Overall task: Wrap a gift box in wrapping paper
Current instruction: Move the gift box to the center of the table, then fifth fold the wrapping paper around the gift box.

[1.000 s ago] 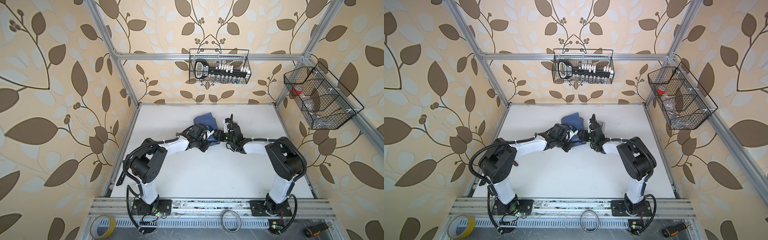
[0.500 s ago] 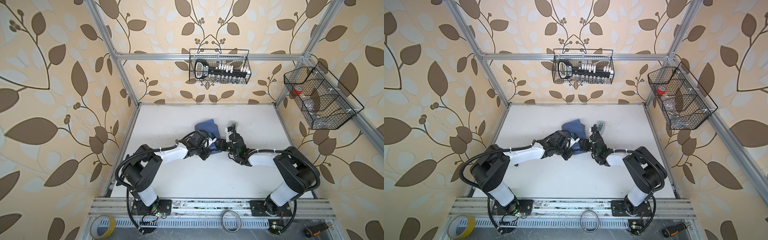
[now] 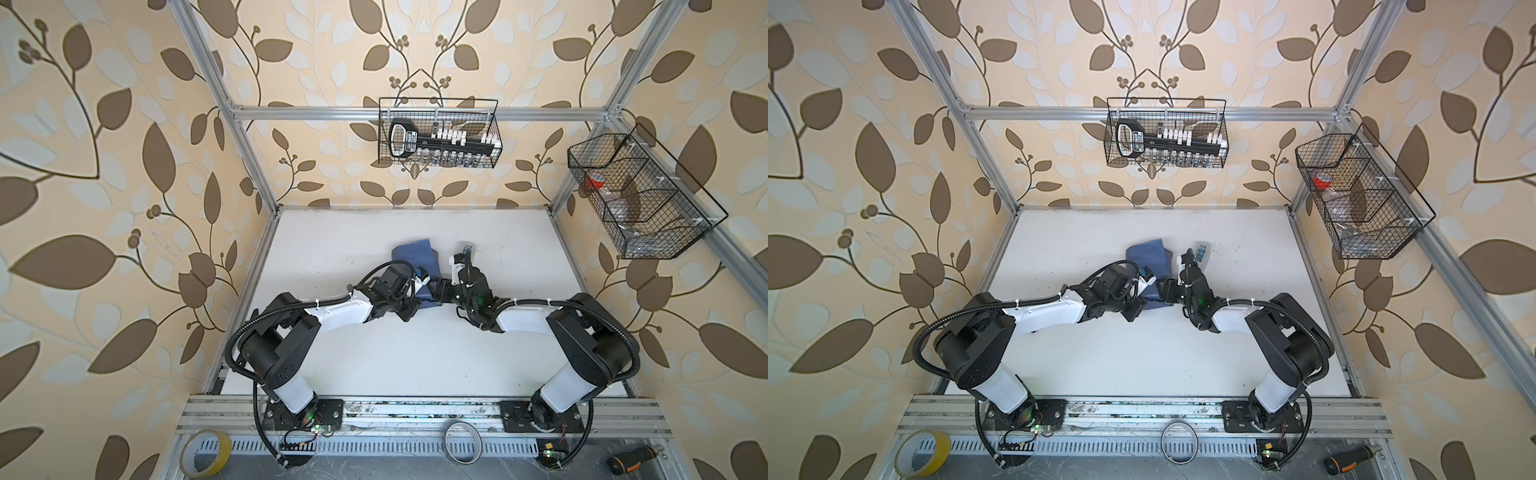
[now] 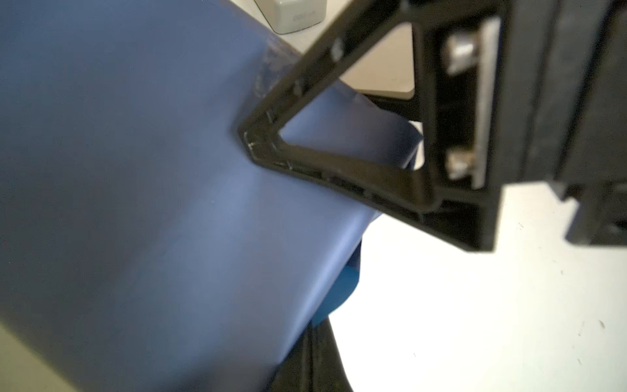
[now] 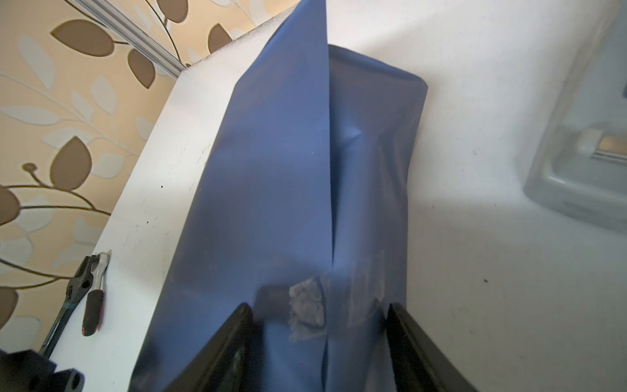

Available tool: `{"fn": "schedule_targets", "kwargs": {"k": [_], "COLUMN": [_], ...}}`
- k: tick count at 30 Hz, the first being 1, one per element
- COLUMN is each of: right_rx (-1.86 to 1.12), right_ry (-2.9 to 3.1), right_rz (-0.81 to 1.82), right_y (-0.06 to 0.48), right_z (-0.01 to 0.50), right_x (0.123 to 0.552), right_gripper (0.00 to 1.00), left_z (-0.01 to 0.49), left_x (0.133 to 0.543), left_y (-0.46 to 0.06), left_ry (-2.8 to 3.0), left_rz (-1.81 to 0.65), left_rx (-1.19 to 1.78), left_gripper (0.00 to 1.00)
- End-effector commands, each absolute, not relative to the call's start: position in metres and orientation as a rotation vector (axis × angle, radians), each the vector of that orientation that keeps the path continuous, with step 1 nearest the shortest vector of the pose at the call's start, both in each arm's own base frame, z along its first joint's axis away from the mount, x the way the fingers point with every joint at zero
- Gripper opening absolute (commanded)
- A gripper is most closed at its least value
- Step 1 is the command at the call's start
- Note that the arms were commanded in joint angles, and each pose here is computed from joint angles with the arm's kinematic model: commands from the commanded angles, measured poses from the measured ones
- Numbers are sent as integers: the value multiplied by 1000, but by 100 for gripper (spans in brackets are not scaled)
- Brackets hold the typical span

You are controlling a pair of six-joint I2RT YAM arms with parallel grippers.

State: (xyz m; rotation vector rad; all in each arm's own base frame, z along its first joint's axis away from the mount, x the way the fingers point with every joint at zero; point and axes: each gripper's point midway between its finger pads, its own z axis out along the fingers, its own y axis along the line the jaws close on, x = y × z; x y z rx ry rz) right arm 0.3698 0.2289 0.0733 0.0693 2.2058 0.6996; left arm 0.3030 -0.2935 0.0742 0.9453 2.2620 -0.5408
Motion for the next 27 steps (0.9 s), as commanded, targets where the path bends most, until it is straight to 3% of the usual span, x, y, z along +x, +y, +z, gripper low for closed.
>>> {"fn": "schedule_targets", "kwargs": {"k": [1,16,24,27], "right_rx": [-7,-124,-128,-160], "right_ry": [2448,2325,2298,2280], "right_rz": [587,656,533,525], "right_y": [215,217,184,181], "right_z": [17,69,67,60], "right_x": [333,344,323,311], "right_gripper": [63,74,81,90], "left_z": [96,92,94,95], "left_x": [319,314,312,311], "left_y": [-293,-293,-296,-296], "left_ry": [2162,2147,2140,2138], "left_rz": [-478,-471,-491,-496], "left_rx": [902,940,951,951], "left_gripper": [0,0,0,0]}}
